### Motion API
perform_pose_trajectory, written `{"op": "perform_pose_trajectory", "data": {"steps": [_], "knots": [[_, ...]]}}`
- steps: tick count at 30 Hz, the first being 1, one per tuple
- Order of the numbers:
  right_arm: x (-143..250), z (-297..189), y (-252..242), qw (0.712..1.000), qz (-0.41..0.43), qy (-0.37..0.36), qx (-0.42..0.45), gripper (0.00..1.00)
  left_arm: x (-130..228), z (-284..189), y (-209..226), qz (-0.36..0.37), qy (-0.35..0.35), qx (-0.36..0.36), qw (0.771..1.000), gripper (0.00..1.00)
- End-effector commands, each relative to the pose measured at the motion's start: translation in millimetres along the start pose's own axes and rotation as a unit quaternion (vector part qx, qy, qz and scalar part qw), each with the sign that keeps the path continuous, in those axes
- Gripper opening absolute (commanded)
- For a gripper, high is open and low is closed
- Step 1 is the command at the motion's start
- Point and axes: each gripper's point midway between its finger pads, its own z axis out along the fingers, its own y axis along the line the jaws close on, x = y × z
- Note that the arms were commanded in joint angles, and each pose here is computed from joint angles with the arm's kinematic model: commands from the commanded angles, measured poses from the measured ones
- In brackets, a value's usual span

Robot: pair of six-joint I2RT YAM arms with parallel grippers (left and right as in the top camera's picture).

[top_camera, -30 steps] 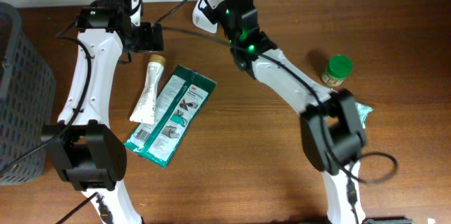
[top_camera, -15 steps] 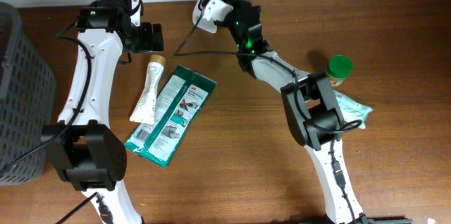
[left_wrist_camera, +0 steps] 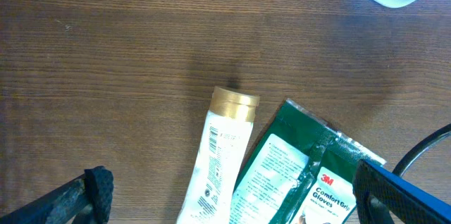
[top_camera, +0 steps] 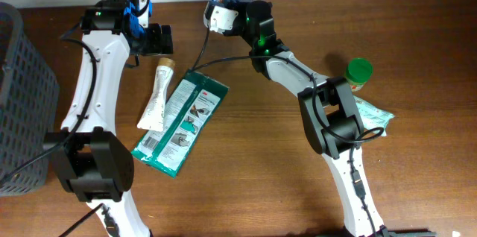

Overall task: Scan the item barcode
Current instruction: 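Carry the orange packet right and drop it near the jar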

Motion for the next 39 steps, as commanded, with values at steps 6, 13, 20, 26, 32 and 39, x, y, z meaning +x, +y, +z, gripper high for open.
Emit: {"op": "perform_pose_trajectory", "data": {"steps": [6, 13, 20, 26, 32, 39], "knots": [[-14.0, -6.7, -38.6, 0.996, 0.087, -0.017, 0.028, 0.16, -9.8, -17.1, 2.2, 0.004, -0.023, -0.001, 1.000, 0.99], [-27.4, -45.9, -124.4, 0.938, 0.337, 0.020, 0.076, 0.16, -9.9, -17.3, 2.2, 0.004, -0.024, -0.001, 1.000, 0.99], [-36.2, -115.0, -101.0, 0.866, 0.468, 0.174, -0.039, 0.16, -9.8, -17.1, 2.2, 0.004, -0.023, -0.001, 1.000, 0.99], [-7.0, -211.8, -22.5, 0.762, 0.489, 0.394, -0.159, 0.16, -9.9, -17.3, 2.2, 0.004, -0.024, -0.001, 1.000, 0.99], [52.4, -309.8, 57.3, 0.614, 0.474, 0.585, -0.237, 0.16, -9.8, -17.1, 2.2, 0.004, -0.023, -0.001, 1.000, 0.99], [113.5, -364.1, 62.7, 0.517, 0.518, 0.657, -0.183, 0.30, -9.8, -17.1, 2.2, 0.004, -0.023, -0.001, 1.000, 0.99]]}}
